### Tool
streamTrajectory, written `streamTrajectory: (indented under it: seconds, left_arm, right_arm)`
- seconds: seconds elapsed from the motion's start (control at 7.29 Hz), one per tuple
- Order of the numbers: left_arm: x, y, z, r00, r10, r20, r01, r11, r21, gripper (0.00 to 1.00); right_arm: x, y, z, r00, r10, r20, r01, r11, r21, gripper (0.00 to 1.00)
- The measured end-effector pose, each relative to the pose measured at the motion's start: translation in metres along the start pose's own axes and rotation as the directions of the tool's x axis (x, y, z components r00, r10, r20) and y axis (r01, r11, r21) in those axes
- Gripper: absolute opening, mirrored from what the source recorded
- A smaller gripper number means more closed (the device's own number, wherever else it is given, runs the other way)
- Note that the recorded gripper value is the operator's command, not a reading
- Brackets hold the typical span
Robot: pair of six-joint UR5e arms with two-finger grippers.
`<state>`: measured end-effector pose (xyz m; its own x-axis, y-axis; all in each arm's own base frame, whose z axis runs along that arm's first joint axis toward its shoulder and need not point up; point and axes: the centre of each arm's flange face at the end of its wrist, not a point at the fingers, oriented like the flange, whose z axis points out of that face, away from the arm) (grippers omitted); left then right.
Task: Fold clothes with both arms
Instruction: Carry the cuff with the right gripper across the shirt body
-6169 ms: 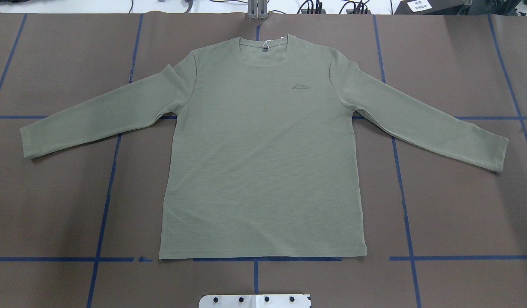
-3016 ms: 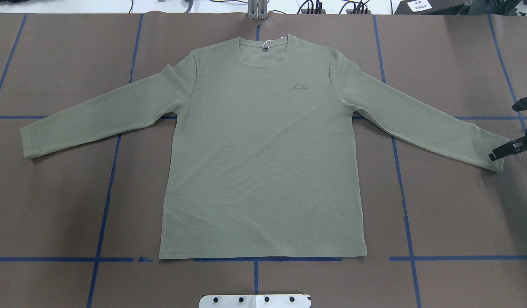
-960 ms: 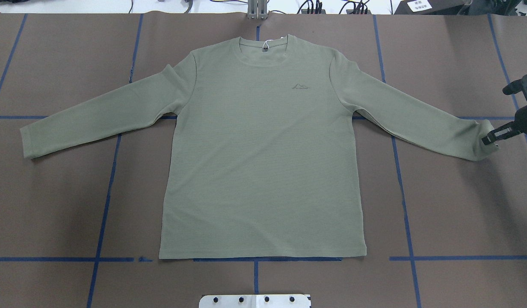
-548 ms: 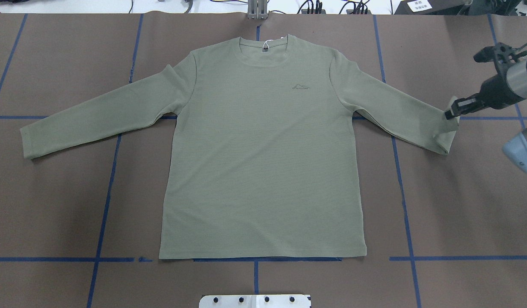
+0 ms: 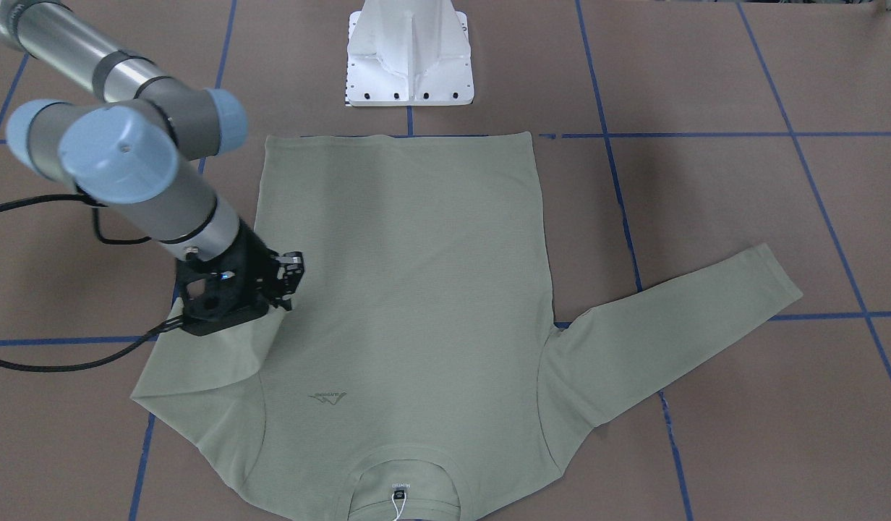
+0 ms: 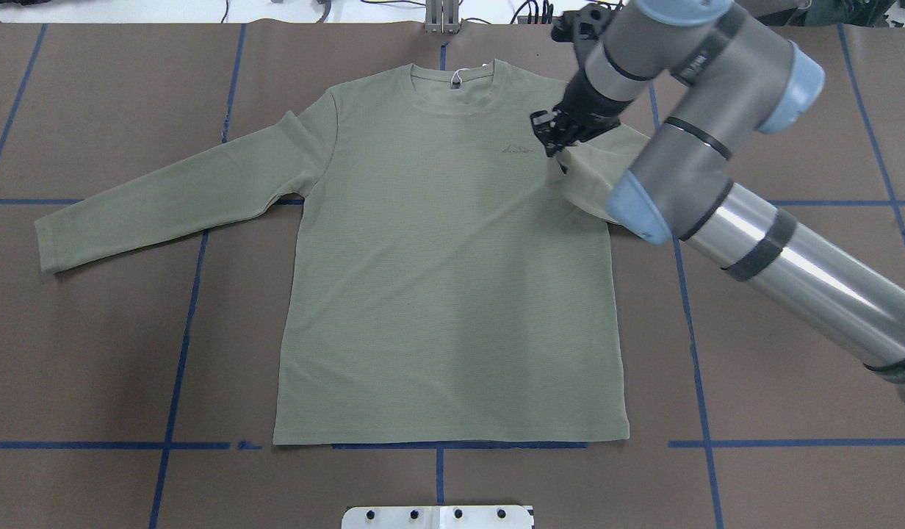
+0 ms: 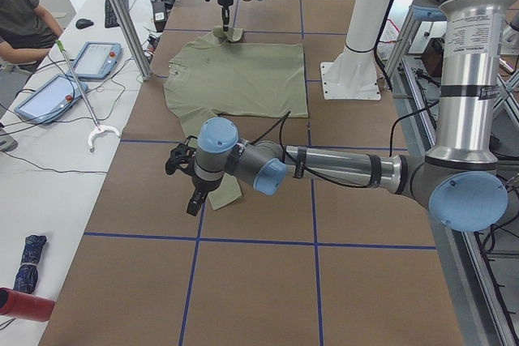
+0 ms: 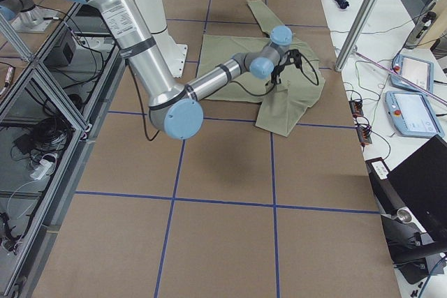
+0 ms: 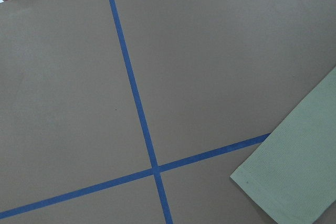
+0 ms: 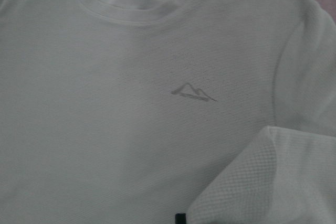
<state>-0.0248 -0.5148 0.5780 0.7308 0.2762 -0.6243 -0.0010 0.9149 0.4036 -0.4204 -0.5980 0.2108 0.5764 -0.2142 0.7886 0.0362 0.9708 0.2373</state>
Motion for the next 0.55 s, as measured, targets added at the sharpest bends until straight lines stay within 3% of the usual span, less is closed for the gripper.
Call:
streamTrajectory:
  seconds: [0.27, 0.55]
  left_arm:
    - [0.000, 0.000, 0.000, 1.000, 0.000, 0.000, 0.000, 1.000, -0.001, 1.00]
    - [-0.001, 0.001, 0.000, 1.000, -0.001, 0.000, 0.001, 1.000, -0.001, 1.00]
  right_arm:
    - [-0.123, -0.026, -0.011, 1.000, -0.015, 0.024, 0.014, 1.000, 0.023, 0.00]
    - [-0.206, -0.002, 0.041, 0.999, -0.034, 0.025, 0.032, 0.997, 0.065, 0.00]
